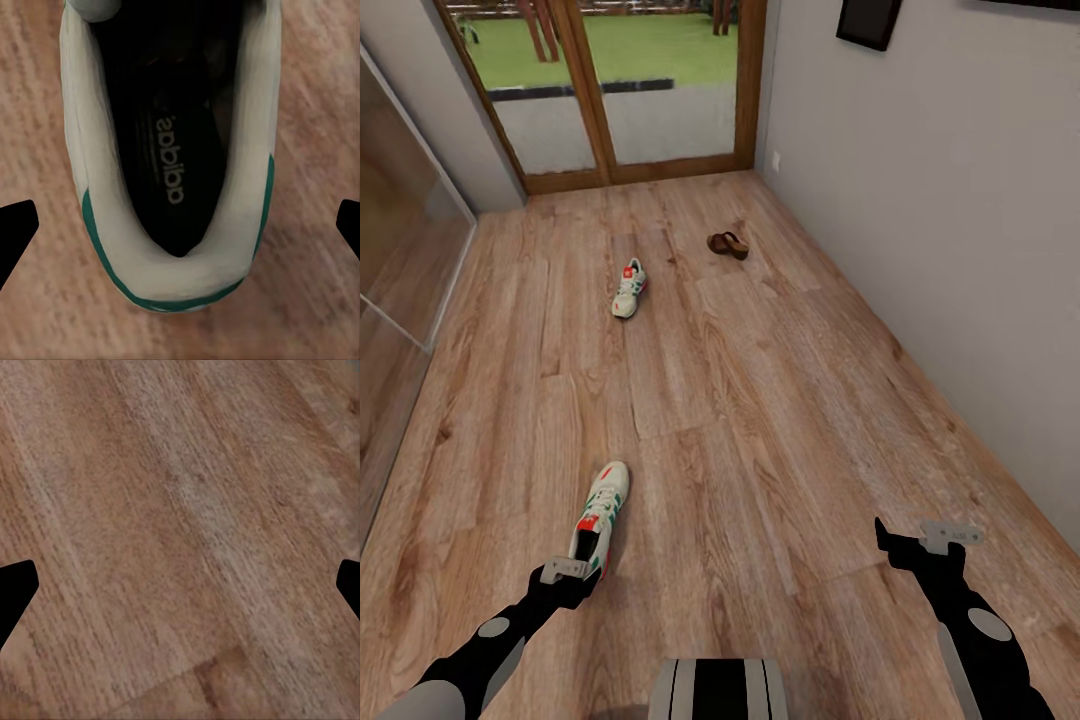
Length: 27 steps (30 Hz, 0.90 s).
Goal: Pick up the two gym shoes and the two sandals from the corridor floor and place them onto the hallstand (shoe rack) in the corridor, making sure they are on the rack and not on the floor. Arrange them so the two gym shoes are next to each other and the two sandals are next to each other.
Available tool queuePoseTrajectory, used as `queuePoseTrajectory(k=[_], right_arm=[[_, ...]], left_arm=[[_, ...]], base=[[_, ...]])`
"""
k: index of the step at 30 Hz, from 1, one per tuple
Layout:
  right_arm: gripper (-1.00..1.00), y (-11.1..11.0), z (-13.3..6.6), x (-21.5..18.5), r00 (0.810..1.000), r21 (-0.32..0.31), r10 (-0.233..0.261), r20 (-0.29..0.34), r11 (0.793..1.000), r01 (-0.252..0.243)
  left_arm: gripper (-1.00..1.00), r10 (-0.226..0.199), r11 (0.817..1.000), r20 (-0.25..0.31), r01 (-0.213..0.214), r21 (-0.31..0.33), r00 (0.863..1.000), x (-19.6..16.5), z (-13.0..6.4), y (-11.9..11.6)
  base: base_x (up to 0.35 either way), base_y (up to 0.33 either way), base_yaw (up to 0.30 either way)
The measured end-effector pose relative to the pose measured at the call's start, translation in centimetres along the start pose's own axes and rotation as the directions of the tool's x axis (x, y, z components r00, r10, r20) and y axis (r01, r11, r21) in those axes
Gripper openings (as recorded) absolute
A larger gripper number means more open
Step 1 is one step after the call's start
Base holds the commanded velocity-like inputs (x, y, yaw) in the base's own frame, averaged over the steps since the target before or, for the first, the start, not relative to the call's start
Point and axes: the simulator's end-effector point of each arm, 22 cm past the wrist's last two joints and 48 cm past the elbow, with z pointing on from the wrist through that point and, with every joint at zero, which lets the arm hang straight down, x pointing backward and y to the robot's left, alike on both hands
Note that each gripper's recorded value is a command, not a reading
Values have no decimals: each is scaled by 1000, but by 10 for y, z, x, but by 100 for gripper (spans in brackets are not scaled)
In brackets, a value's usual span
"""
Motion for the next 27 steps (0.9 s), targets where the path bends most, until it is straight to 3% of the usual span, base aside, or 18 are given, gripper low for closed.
queuePoseTrajectory(k=[27], right_arm=[[100, 1, 5, 12, 1000, 0, -5, -24, 1000, 5]], left_arm=[[100, -2, 1000, -24, 2, 4, 1000, 14, 4, -2]], base=[[0, 0, -2]])
